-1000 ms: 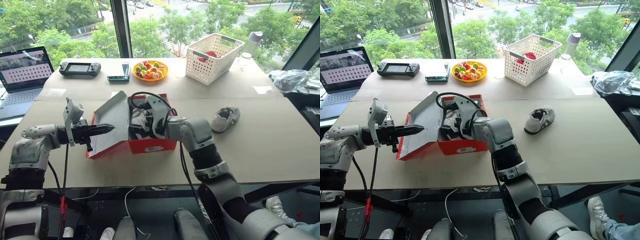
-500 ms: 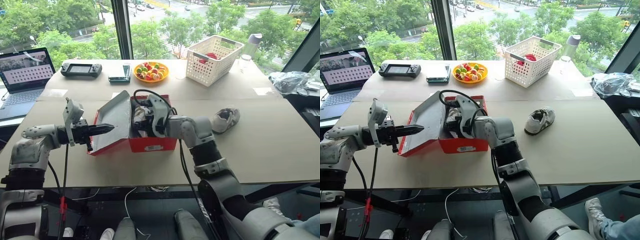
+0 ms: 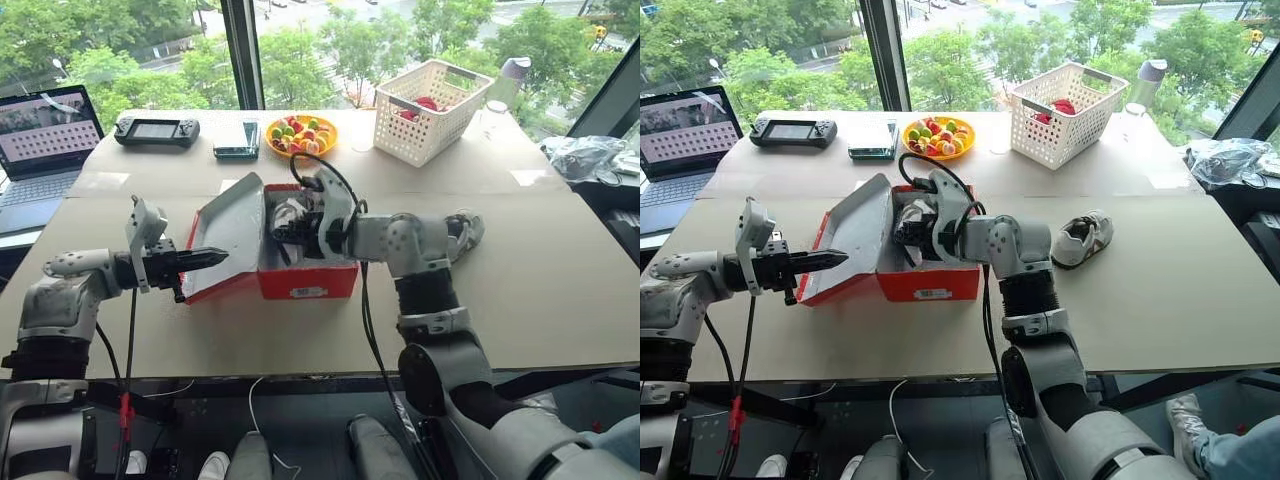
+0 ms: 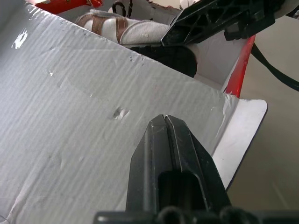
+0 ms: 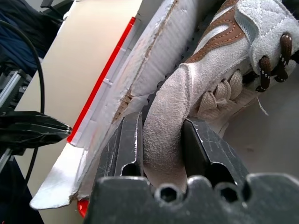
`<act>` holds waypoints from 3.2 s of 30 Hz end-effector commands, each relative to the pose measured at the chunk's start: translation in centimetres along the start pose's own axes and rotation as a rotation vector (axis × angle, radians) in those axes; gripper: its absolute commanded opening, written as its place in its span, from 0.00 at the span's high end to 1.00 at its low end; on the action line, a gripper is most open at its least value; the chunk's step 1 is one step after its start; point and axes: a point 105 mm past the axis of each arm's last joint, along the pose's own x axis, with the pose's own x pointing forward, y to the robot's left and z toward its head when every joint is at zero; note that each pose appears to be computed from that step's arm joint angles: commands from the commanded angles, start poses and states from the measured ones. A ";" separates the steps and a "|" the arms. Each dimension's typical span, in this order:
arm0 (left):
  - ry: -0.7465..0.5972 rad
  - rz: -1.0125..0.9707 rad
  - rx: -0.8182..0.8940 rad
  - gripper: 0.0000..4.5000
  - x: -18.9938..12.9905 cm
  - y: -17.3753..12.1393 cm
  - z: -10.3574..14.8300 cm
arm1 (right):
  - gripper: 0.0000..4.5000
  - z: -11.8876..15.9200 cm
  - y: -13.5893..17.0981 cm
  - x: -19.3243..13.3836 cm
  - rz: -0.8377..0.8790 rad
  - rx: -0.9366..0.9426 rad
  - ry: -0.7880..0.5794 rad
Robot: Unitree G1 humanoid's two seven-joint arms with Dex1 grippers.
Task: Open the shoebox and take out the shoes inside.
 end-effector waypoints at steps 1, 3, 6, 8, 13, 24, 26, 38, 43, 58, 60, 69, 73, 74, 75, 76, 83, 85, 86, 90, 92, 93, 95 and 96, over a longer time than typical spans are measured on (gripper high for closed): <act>-0.011 0.002 0.049 1.00 -0.3 0.1 1.2 | 0.71 1.3 1.7 -1.1 0.078 0.022 -0.059; -0.011 0.001 0.050 1.00 -0.3 0.1 1.3 | 0.71 1.9 1.8 -2.0 0.094 0.043 -0.083; -0.010 -0.002 0.050 1.00 -0.2 0.1 1.3 | 0.71 3.3 1.8 -3.6 0.104 0.055 -0.134; -0.010 -0.003 0.050 1.00 -0.2 0.1 1.3 | 0.71 4.8 1.8 -5.0 0.107 0.059 -0.194; -0.009 -0.007 0.048 1.00 -0.1 0.1 1.2 | 0.71 9.2 -0.2 -10.3 0.022 0.050 -0.393; -0.009 -0.020 0.047 1.00 0.4 0.1 1.2 | 0.71 10.0 -13.7 -22.4 -1.015 -0.361 -0.379; -0.010 -0.025 0.047 1.00 0.5 0.1 1.3 | 0.71 8.7 -15.6 -24.0 -1.212 -0.494 -0.245; -0.009 -0.035 0.051 1.00 0.6 0.1 1.4 | 0.71 1.0 -18.0 -24.1 -1.287 -0.443 0.015; -0.007 -0.034 0.051 1.00 0.5 0.2 1.3 | 0.71 -1.6 -17.0 -23.5 -1.261 -0.366 0.041; -0.011 -0.057 0.059 1.00 1.0 0.2 1.6 | 0.59 -5.2 -16.4 -19.3 -1.179 -0.269 0.038; -0.010 -0.062 0.063 1.00 1.0 0.1 1.7 | 0.47 -4.8 -16.3 -19.0 -1.157 -0.254 -0.009; -0.072 -0.094 0.106 1.00 1.0 -0.5 3.5 | 0.01 -1.7 -14.5 -19.9 -1.040 -0.229 -0.126; -0.074 -0.085 0.099 1.00 0.9 -0.5 3.3 | 0.01 0.5 -12.6 -20.0 -0.927 -0.244 -0.197; -0.077 -0.080 0.096 1.00 0.8 -0.5 3.3 | 0.01 1.0 -12.1 -20.2 -0.904 -0.267 -0.203; -0.080 -0.074 0.094 1.00 0.8 -0.4 3.2 | 0.01 1.4 -11.6 -20.3 -0.869 -0.285 -0.210; -0.087 -0.063 0.088 1.00 0.6 -0.4 3.3 | 0.01 2.1 -10.6 -20.3 -0.796 -0.307 -0.232; -0.171 0.153 0.015 1.00 -1.3 0.7 3.1 | 0.01 1.0 -4.4 -19.8 -0.303 -0.409 -0.307; -0.245 0.280 0.001 1.00 -2.1 1.1 3.4 | 0.01 -0.6 -5.7 -19.9 -0.379 -0.429 -0.277; -0.295 0.354 -0.015 1.00 -2.6 1.5 3.6 | 0.01 -1.3 -6.6 -19.9 -0.441 -0.438 -0.256; -0.388 0.606 -0.068 1.00 -4.2 2.4 3.1 | 0.01 -2.9 -9.3 -19.5 -0.624 -0.467 -0.255; -0.432 0.757 -0.095 1.00 -5.4 2.7 2.3 | 0.01 -3.7 -10.6 -19.5 -0.720 -0.479 -0.275; -0.451 0.815 -0.123 1.00 -5.8 2.3 1.4 | 0.01 -4.1 -10.9 -19.4 -0.765 -0.518 -0.287; -0.466 0.915 -0.162 1.00 -6.4 1.7 0.0 | 0.01 -4.6 -11.2 -19.4 -0.816 -0.529 -0.349; -0.470 0.960 -0.195 1.00 -6.6 1.6 -0.8 | 0.01 -4.9 -11.3 -19.3 -0.829 -0.532 -0.371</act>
